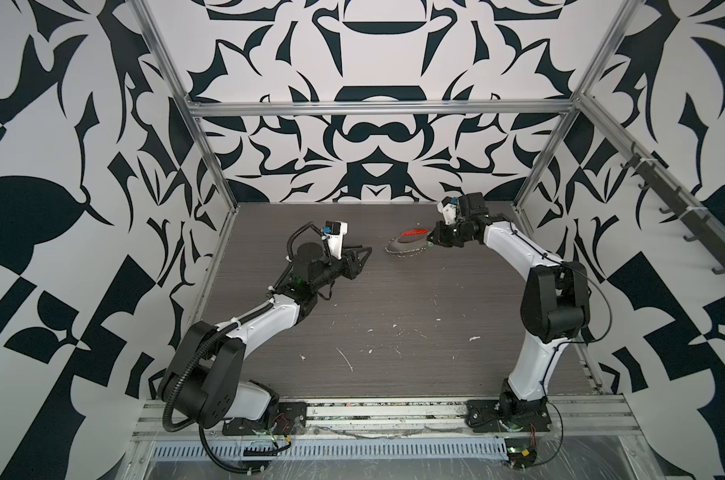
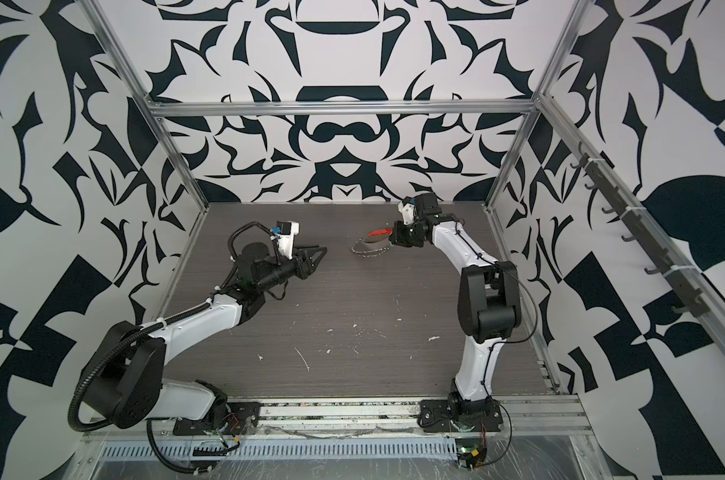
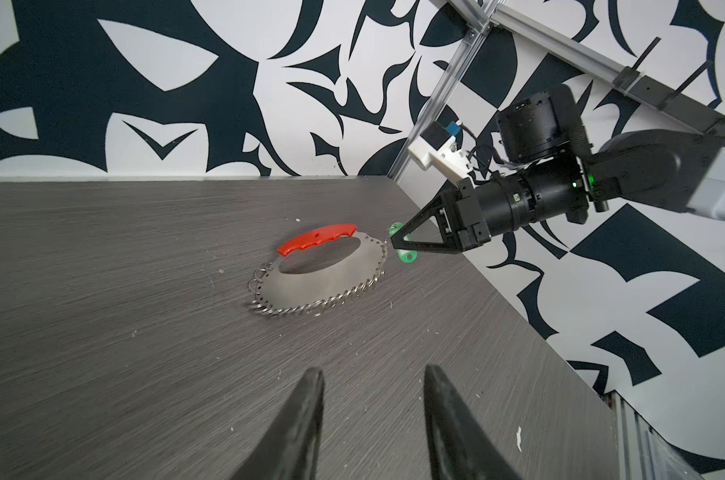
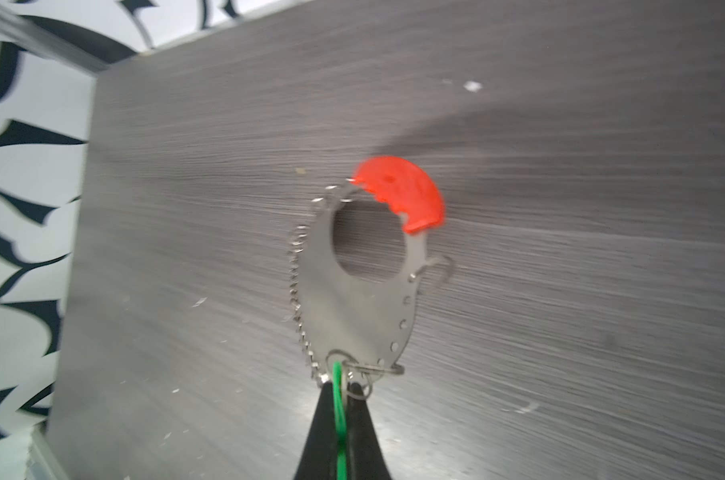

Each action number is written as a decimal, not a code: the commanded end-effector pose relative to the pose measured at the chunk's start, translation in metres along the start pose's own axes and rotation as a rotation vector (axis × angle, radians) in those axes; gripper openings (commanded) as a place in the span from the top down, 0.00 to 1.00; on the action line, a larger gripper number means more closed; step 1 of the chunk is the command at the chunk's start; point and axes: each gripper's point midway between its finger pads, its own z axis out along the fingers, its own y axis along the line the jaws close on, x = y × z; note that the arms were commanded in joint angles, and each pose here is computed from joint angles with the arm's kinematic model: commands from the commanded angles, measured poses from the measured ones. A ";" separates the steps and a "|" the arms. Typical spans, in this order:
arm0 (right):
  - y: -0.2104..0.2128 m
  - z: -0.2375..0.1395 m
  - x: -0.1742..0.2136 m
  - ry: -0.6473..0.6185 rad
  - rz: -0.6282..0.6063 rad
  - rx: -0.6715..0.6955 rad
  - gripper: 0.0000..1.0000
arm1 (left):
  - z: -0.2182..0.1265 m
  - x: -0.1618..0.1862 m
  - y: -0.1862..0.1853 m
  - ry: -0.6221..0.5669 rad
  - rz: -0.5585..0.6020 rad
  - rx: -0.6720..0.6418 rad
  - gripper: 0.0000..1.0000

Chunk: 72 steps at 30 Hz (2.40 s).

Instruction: Put the keys on the keyring

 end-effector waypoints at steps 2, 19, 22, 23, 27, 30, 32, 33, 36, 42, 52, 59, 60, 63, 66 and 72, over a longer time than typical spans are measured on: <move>-0.030 0.015 0.025 0.078 0.010 0.089 1.00 | -0.014 0.000 -0.005 -0.022 -0.017 0.012 0.57; -0.073 -0.021 0.020 0.011 0.119 0.326 0.62 | -0.063 0.010 -0.002 -0.014 0.026 -0.114 0.54; -0.061 -0.057 -0.005 -0.110 0.105 0.364 0.56 | -0.072 0.008 0.005 0.031 0.102 -0.190 0.49; -0.055 -0.070 -0.015 -0.176 0.108 0.357 0.56 | -0.074 0.008 0.009 0.050 0.121 -0.222 0.45; -0.044 -0.132 -0.041 -0.522 0.125 0.374 0.47 | -0.084 0.008 0.028 0.128 0.170 -0.368 0.01; -0.058 -0.155 -0.032 -0.755 0.151 0.405 0.46 | -0.093 0.015 0.047 0.170 0.167 -0.479 0.01; -0.071 -0.164 -0.019 -0.853 0.177 0.440 0.47 | -0.099 0.024 0.061 0.173 0.160 -0.550 0.01; -0.075 -0.166 -0.011 -0.872 0.175 0.453 0.47 | -0.103 0.028 0.070 0.159 0.155 -0.591 0.01; -0.083 -0.165 0.004 -0.830 0.143 0.506 0.47 | -0.116 0.040 0.093 0.119 0.156 -0.700 0.01; -0.096 -0.153 0.029 -0.748 0.049 0.578 0.47 | -0.137 0.065 0.116 0.064 0.097 -0.808 0.00; -0.123 -0.125 0.055 -0.758 -0.154 0.682 0.44 | -0.124 0.106 0.125 0.151 0.076 -0.759 0.01; -0.120 -0.116 0.028 -0.824 -0.260 0.693 0.40 | -0.122 0.108 0.126 0.237 0.043 -0.784 0.00; -0.122 -0.114 0.025 -0.830 -0.271 0.704 0.40 | -0.121 0.108 0.126 0.235 0.045 -0.783 0.01; -0.133 -0.099 0.030 -0.850 -0.274 0.713 0.39 | -0.119 0.108 0.126 0.234 0.042 -0.778 0.01; -0.145 -0.099 0.043 -0.935 -0.254 0.751 0.37 | -0.117 0.111 0.127 0.256 0.022 -0.781 0.01; -0.155 -0.101 0.041 -0.917 -0.188 0.779 0.33 | -0.109 0.120 0.128 0.327 -0.013 -0.780 0.00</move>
